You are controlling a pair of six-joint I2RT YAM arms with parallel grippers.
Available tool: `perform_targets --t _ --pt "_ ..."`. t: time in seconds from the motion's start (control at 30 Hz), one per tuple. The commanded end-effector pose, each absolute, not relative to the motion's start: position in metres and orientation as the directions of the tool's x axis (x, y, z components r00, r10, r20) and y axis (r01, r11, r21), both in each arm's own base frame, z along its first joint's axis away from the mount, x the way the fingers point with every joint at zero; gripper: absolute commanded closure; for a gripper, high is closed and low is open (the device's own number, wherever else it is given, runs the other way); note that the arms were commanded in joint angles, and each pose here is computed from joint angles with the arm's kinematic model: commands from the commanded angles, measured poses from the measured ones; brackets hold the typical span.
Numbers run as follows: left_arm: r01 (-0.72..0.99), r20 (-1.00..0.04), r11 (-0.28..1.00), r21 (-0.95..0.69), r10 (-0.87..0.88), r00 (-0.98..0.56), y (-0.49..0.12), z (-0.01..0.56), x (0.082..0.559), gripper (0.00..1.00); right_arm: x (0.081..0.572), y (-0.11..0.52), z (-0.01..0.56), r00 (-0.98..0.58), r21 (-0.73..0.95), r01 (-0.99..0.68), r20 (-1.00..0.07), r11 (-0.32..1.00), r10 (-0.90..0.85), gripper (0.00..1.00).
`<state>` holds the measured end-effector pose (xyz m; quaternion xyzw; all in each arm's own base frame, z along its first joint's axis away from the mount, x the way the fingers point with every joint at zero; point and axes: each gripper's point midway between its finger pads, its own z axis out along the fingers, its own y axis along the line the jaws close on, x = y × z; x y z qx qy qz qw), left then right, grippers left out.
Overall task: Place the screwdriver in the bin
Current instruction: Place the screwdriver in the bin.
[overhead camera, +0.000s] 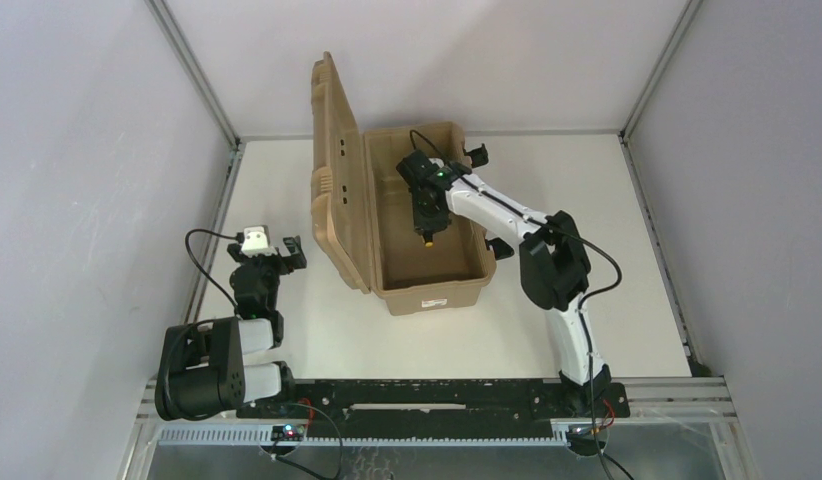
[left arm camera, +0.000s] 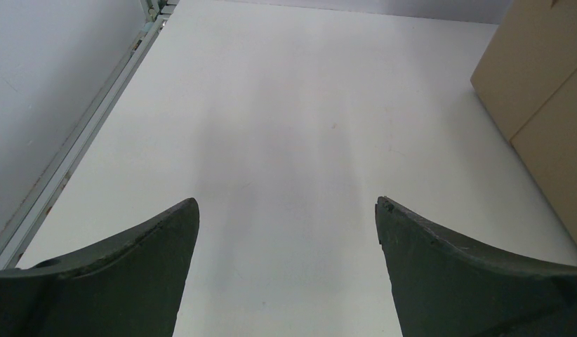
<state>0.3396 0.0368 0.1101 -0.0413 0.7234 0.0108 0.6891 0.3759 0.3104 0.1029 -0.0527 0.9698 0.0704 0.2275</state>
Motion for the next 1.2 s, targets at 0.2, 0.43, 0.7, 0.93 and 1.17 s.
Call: perform_targets --t 0.2,0.43,0.7,0.93,1.17 --pt "-0.07 -0.999 0.997 -0.035 -0.032 0.042 0.037 0.14 0.35 0.0 0.386 0.312 0.068 -0.903 0.064 -0.042 -0.429 0.997 -0.011 1.0" --pt "-0.069 -0.999 0.997 -0.035 -0.033 0.041 0.037 0.139 0.35 0.0 0.384 0.314 0.05 -0.916 0.061 -0.032 -0.402 0.998 -0.005 1.0" --pt "-0.07 -0.999 0.997 -0.035 -0.032 0.041 0.037 0.14 0.35 0.0 0.382 0.314 0.032 -0.927 0.049 -0.03 -0.374 0.998 -0.009 0.98" --pt "-0.071 -0.999 0.997 -0.035 -0.032 0.041 0.037 0.14 0.35 0.0 0.381 0.315 0.029 -0.931 0.051 -0.036 -0.366 0.998 -0.015 0.82" --pt "-0.07 -0.999 0.997 -0.035 -0.032 0.041 0.037 0.14 0.35 0.0 0.38 0.318 0.031 -0.932 0.065 -0.047 -0.361 0.997 -0.02 0.71"
